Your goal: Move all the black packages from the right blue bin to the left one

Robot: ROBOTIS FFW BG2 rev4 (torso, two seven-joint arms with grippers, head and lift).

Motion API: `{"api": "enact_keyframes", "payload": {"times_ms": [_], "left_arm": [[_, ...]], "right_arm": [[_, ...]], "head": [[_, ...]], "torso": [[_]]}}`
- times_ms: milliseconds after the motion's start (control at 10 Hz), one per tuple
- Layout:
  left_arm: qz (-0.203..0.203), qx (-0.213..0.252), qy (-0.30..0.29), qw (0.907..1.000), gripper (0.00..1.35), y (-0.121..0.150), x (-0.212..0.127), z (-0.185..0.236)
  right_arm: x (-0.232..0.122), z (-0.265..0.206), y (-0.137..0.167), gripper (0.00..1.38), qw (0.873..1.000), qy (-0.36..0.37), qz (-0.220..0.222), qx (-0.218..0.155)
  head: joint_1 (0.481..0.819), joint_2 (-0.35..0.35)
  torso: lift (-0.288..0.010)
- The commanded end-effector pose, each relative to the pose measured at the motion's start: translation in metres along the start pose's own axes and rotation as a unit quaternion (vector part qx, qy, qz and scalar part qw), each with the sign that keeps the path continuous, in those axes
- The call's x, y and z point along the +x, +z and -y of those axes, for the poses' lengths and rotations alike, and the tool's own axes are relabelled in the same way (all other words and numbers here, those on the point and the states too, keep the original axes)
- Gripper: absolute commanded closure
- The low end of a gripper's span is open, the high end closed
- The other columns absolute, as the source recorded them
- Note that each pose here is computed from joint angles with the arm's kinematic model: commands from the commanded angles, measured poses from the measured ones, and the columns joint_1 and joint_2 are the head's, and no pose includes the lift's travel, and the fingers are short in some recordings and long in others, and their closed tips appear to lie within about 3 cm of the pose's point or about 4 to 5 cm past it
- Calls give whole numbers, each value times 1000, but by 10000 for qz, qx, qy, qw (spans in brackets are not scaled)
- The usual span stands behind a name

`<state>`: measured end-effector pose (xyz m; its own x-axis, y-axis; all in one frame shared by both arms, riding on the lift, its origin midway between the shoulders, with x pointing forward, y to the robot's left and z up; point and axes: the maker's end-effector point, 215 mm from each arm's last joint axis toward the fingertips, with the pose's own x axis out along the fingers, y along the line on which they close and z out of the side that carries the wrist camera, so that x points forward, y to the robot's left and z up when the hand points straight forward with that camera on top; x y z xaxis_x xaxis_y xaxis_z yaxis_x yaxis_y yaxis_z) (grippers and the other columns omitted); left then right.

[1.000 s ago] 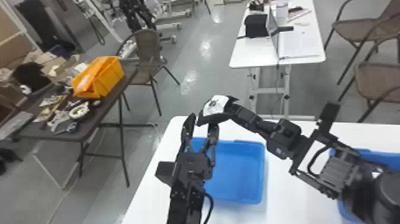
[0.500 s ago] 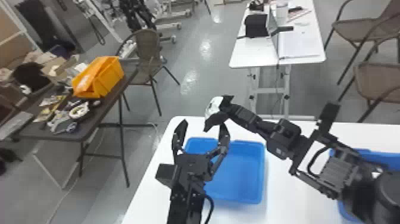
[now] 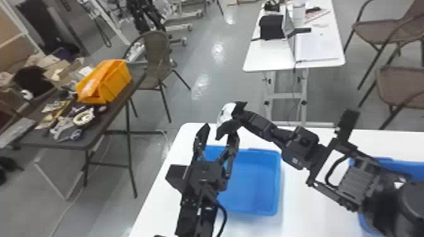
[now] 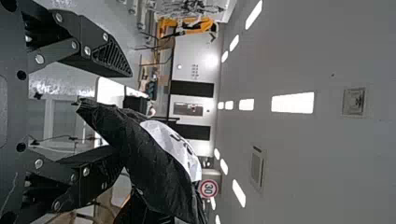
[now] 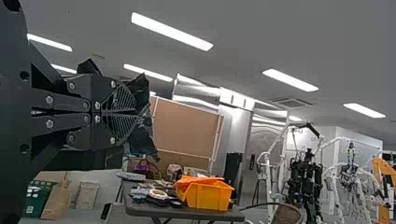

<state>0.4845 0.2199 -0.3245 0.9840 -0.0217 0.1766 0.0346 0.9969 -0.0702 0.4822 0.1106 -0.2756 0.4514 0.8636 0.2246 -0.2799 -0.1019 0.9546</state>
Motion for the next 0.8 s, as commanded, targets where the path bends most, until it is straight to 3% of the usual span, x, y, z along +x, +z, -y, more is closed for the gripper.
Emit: {"api": "enact_keyframes", "payload": {"times_ms": [0, 600, 700], "left_arm": [[9, -32, -136, 9999, 1214, 6, 7, 2], [83, 67, -193, 9998, 1214, 10, 7, 1], [100, 63, -182, 9998, 1214, 11, 6, 0]], "right_arm": [[0, 1, -1, 1276, 10000, -5, -12, 27], [-1, 4, 1, 1271, 10000, -38, 33, 23], [-2, 6, 5, 1006, 9999, -75, 116, -39]], "head": [[695, 350], [695, 350], [695, 350]], "torso": [[0], [0], [0]]}}
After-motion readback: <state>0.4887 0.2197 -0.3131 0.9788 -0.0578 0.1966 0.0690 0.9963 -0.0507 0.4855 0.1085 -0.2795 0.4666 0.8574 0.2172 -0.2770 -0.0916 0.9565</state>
